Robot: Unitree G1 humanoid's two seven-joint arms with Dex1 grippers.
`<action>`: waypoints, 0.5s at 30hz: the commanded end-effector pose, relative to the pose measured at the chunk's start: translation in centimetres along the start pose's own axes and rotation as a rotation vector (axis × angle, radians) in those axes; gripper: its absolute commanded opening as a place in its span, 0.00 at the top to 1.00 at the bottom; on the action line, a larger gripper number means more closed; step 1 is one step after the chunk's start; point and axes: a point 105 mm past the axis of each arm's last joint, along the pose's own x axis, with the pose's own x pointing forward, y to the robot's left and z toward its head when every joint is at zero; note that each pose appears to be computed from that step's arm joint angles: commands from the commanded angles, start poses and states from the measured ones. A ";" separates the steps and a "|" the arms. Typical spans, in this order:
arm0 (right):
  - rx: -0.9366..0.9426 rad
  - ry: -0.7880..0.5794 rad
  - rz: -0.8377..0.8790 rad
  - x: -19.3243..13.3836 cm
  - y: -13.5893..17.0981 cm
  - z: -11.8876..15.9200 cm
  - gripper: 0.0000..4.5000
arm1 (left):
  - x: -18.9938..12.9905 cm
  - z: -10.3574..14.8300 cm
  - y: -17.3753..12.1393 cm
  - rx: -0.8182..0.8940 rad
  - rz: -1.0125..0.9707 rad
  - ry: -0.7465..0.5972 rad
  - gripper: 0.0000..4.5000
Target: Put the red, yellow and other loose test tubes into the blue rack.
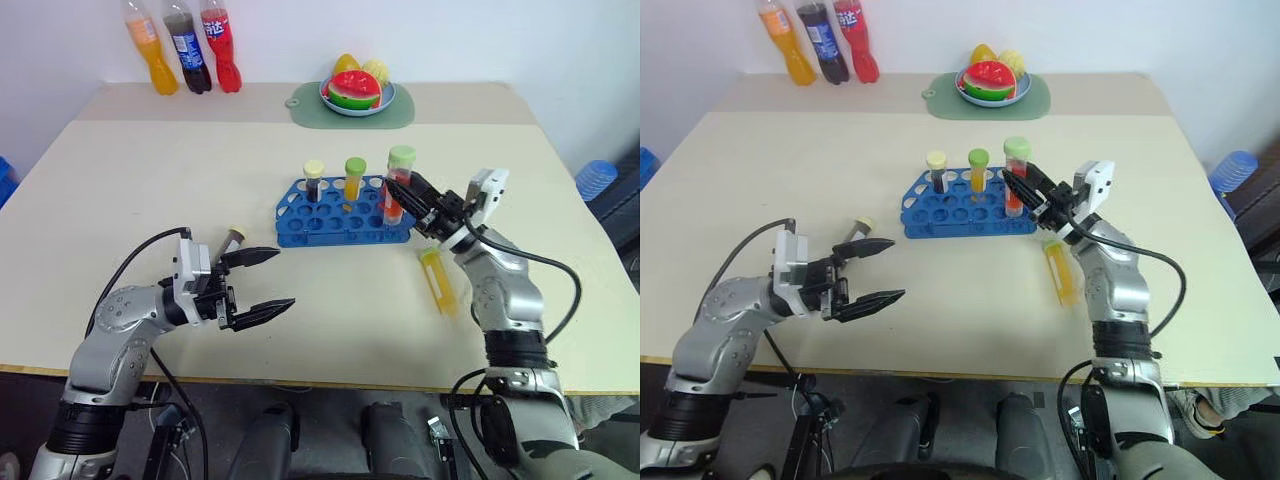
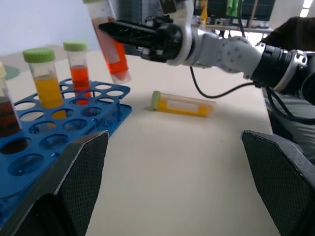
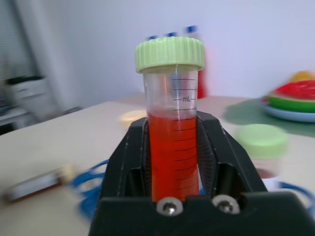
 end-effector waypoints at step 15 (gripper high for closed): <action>-0.060 0.029 -0.012 -0.5 -0.5 -2.9 0.83 | -0.5 1.0 -0.1 0.048 0.054 -0.018 0.00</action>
